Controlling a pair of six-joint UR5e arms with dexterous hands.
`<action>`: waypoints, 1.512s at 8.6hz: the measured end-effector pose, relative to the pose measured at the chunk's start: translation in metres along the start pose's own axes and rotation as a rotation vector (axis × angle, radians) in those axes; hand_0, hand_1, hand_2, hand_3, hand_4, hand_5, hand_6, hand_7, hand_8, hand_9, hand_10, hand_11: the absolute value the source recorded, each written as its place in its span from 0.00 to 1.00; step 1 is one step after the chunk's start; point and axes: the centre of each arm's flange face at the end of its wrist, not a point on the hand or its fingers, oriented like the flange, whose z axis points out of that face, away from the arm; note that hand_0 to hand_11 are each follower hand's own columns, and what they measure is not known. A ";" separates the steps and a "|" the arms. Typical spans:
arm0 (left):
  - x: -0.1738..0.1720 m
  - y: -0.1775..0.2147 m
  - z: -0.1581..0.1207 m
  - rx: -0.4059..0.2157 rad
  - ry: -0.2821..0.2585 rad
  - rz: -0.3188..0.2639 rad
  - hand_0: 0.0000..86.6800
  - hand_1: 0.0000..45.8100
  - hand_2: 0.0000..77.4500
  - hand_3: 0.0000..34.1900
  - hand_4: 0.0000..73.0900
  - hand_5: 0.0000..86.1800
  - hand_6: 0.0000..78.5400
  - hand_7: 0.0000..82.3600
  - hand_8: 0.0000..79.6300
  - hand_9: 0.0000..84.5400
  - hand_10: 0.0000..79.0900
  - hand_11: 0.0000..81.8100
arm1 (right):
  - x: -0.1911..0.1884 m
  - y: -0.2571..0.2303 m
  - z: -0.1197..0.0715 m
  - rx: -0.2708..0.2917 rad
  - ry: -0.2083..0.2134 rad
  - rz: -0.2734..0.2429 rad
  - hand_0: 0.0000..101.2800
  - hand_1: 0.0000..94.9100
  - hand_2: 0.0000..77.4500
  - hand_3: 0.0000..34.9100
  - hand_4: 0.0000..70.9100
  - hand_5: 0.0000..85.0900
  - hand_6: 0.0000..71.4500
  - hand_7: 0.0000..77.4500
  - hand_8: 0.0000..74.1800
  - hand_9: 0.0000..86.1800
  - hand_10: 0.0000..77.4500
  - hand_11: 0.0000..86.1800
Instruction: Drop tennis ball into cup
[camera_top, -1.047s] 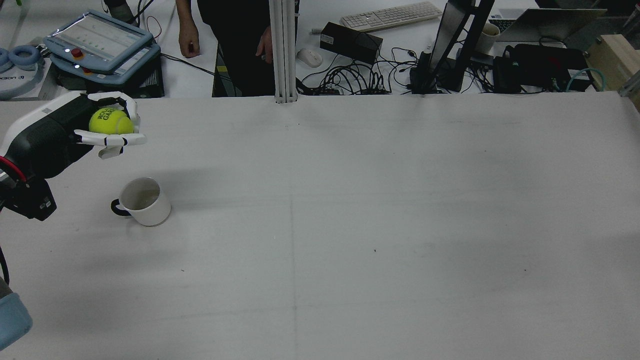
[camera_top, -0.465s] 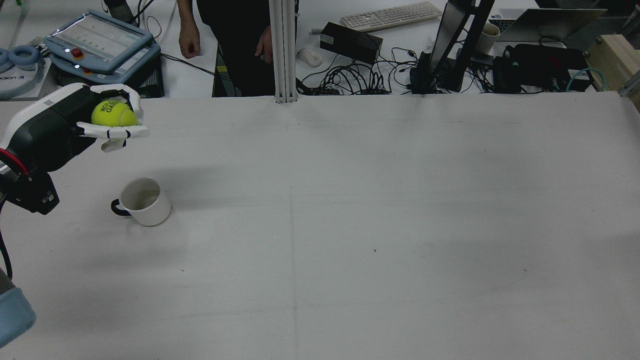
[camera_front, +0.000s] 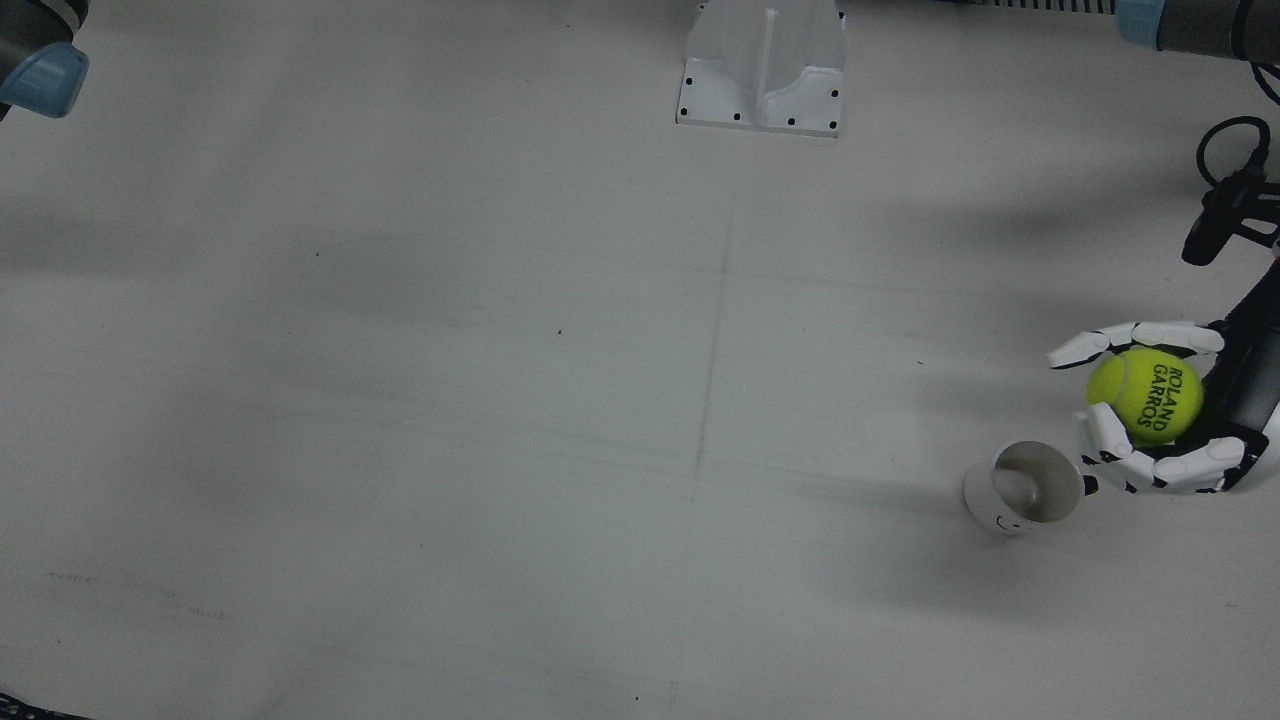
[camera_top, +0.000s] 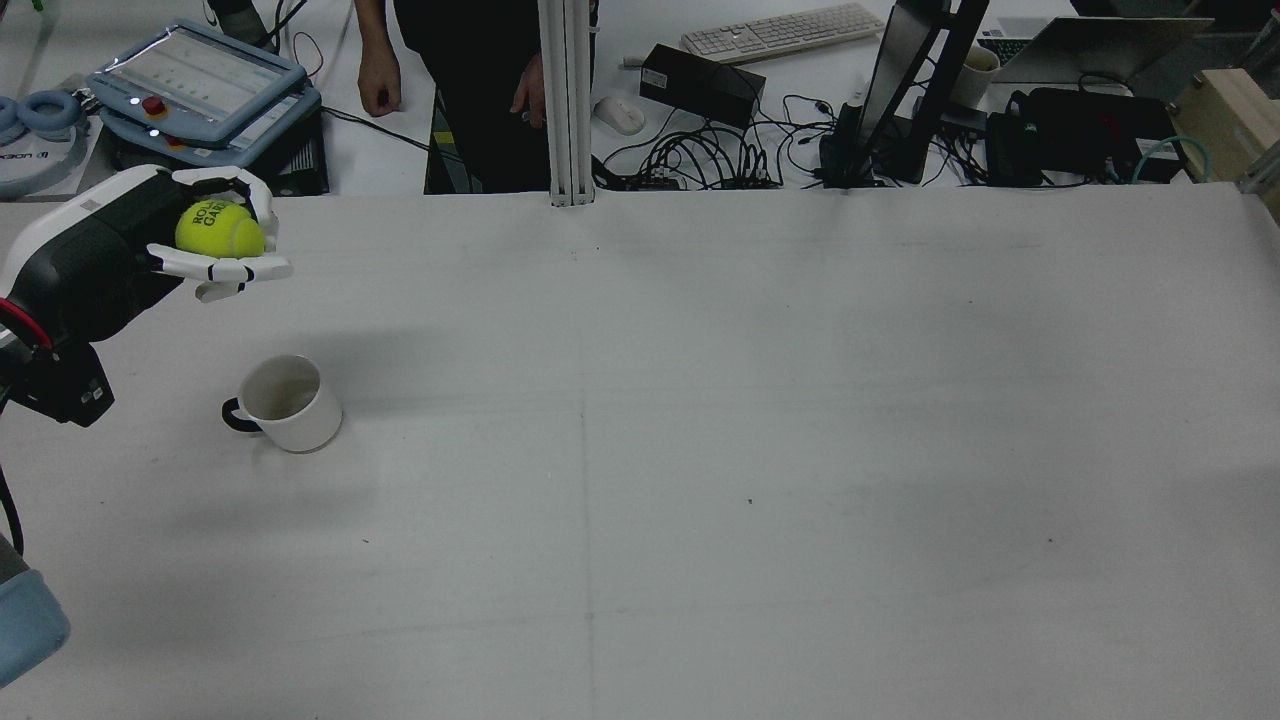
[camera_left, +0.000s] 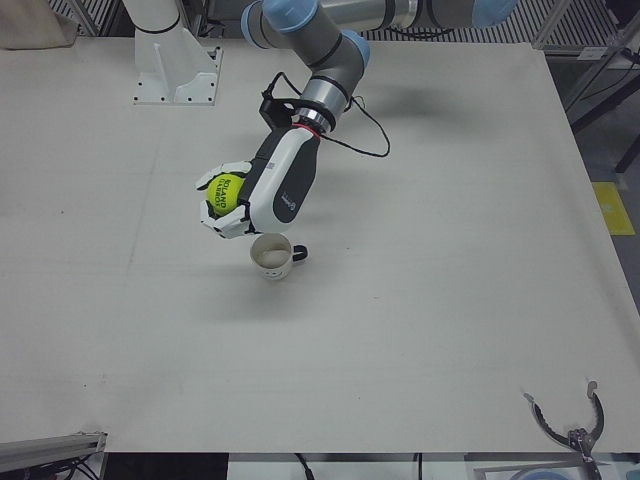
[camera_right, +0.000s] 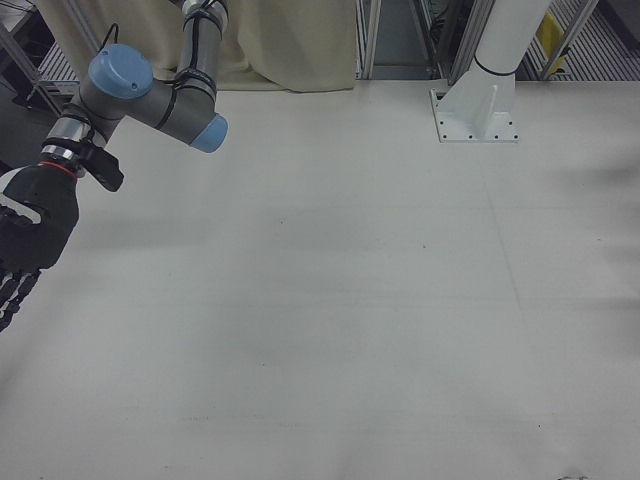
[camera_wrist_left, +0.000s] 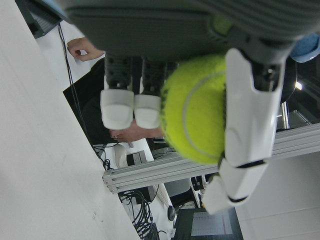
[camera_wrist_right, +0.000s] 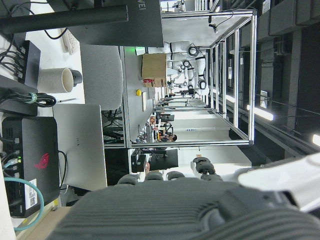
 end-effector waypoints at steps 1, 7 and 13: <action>-0.004 -0.008 0.000 0.003 -0.003 0.001 0.71 0.74 0.26 0.30 0.60 0.63 0.74 0.58 0.88 0.83 0.88 0.85 | 0.000 0.000 0.000 0.000 0.000 0.000 0.00 0.01 0.01 0.00 0.00 0.00 0.00 0.01 0.00 0.00 0.00 0.01; -0.021 -0.040 -0.003 -0.050 -0.015 -0.022 0.55 0.69 0.30 0.30 0.31 0.58 0.60 0.46 0.05 0.12 0.01 0.19 | 0.000 0.000 0.000 0.000 -0.001 0.000 0.00 0.01 0.01 0.00 0.00 0.00 0.00 0.01 0.00 0.00 0.00 0.01; -0.017 -0.037 -0.003 -0.086 -0.024 -0.033 0.39 0.44 0.33 0.58 0.01 0.01 0.01 0.08 0.01 0.01 0.01 0.03 | 0.000 0.000 0.000 0.000 0.000 0.000 0.00 0.01 0.01 0.00 0.00 0.00 0.00 0.01 0.00 0.00 0.00 0.01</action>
